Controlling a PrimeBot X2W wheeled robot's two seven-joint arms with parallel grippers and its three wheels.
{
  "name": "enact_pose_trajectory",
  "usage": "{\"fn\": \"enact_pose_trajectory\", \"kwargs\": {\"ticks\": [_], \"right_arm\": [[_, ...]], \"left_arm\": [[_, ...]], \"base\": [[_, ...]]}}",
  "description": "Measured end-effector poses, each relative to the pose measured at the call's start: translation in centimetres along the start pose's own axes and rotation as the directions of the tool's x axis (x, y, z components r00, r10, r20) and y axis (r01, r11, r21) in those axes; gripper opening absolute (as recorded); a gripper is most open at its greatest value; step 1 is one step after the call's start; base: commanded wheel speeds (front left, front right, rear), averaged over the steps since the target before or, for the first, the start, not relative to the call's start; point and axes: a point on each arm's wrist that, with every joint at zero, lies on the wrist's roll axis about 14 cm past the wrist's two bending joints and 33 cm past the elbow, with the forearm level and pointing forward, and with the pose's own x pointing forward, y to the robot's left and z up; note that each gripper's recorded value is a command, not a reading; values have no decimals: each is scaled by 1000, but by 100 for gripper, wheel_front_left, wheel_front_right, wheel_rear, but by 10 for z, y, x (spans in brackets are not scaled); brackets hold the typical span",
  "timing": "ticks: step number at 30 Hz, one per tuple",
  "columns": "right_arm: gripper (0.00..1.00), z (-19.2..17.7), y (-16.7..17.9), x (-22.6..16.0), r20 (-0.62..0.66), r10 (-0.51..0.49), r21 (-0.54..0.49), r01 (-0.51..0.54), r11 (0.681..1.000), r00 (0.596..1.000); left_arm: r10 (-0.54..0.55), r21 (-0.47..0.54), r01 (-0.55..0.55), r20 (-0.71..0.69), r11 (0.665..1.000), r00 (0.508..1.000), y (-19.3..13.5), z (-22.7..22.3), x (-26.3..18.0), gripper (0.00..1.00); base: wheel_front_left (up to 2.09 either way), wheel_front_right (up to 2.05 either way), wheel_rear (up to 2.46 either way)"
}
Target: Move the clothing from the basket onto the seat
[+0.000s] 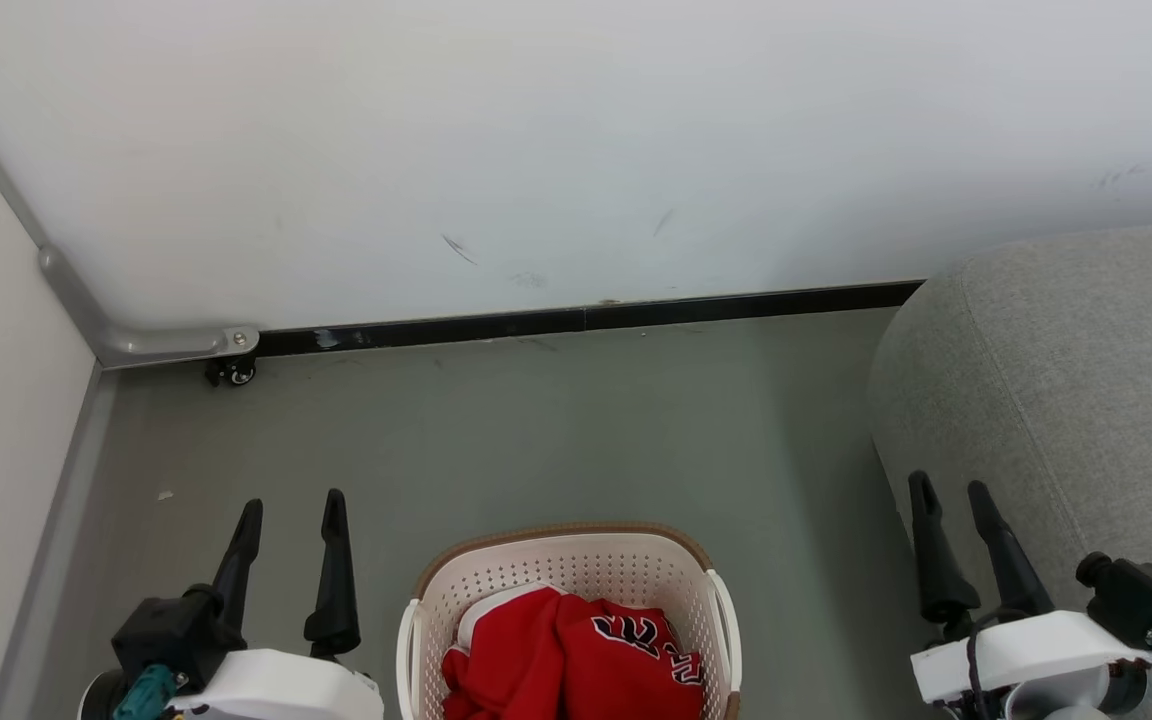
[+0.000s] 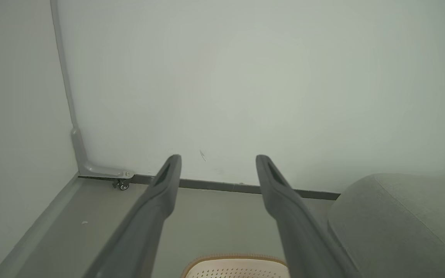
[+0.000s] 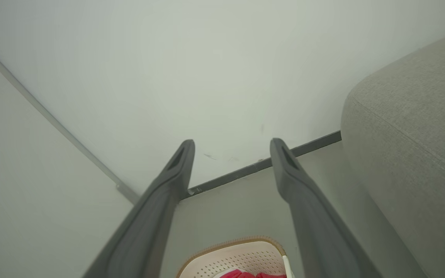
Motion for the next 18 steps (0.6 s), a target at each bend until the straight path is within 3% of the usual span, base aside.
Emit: {"fn": "enact_pose_trajectory", "kwargs": {"ticks": [18], "right_arm": [[100, -12, 12, -2, -37, 64, -270, -72, 960, 997]], "left_arm": [[-43, 271, 24, 63, 962, 997, -12, 3, -10, 100]], "base": [[0, 0, 0]]}}
